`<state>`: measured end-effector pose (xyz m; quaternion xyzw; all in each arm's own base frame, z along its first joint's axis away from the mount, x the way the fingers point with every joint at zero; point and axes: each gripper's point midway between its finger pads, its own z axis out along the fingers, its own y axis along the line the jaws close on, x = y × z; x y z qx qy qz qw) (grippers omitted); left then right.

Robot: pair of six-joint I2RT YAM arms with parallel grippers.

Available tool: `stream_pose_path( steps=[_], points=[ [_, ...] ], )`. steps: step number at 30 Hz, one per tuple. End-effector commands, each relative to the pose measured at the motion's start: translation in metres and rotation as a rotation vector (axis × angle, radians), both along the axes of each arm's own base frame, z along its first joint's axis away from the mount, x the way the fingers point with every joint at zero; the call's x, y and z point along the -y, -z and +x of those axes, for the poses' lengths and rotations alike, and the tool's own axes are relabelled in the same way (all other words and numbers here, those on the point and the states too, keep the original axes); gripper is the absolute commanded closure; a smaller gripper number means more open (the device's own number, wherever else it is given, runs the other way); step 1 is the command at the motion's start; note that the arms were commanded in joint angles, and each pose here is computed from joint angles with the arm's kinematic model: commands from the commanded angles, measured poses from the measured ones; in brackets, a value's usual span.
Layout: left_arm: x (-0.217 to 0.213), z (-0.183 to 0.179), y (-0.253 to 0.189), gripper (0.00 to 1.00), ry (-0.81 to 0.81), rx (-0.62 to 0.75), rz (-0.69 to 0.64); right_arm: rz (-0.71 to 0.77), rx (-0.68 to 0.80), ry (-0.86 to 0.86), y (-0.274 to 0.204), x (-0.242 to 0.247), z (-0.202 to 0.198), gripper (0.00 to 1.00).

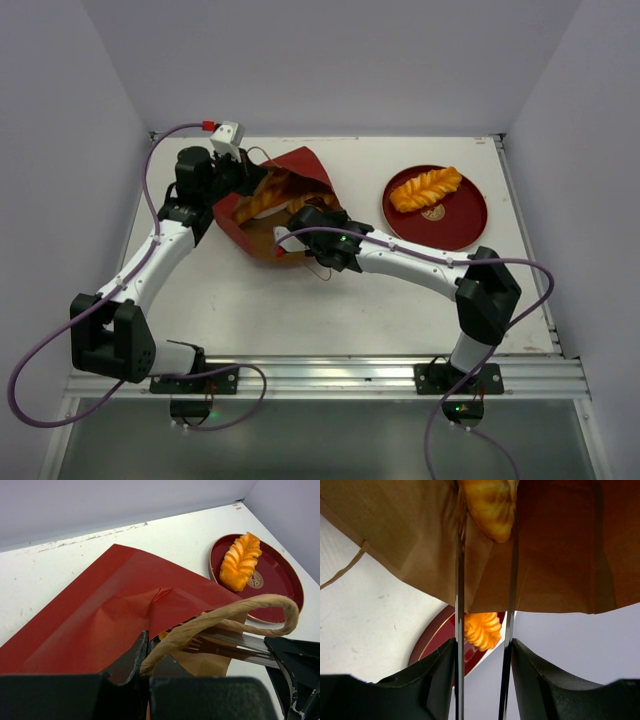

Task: Take the fake bread out of the paper bag

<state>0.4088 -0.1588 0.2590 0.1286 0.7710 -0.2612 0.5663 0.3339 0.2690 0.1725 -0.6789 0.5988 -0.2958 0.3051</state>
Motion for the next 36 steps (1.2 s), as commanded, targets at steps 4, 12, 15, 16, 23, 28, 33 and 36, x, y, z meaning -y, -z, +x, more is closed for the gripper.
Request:
stream_pose_path(
  steps=[4,12,15,16,23,28,33,36],
  points=[
    [0.002,-0.004,-0.014,1.0,0.019,0.051,-0.004,0.017,0.114,0.015,-0.024,-0.009,0.015,0.5],
    [0.003,-0.005,-0.016,1.0,0.025,0.054,-0.008,0.0,0.117,0.018,-0.019,-0.012,0.018,0.49],
    [0.003,-0.005,-0.016,1.0,0.025,0.054,-0.008,0.001,0.113,0.024,-0.017,-0.013,0.019,0.48],
    [0.004,-0.005,-0.016,1.0,0.026,0.054,-0.008,0.002,0.108,0.023,-0.016,-0.015,0.019,0.48],
    [0.004,-0.006,-0.016,1.0,0.029,0.055,-0.01,0.019,0.1,0.026,-0.015,-0.016,0.018,0.47],
    [0.004,-0.006,-0.017,1.0,0.032,0.055,-0.013,0.033,0.1,0.035,-0.014,-0.017,0.018,0.46],
    [0.005,-0.007,-0.017,1.0,0.034,0.054,-0.014,0.038,0.084,0.04,-0.008,-0.017,0.017,0.46],
    [0.005,-0.007,-0.017,1.0,0.037,0.056,-0.015,0.044,0.074,0.046,-0.004,-0.017,0.018,0.46]
  ],
)
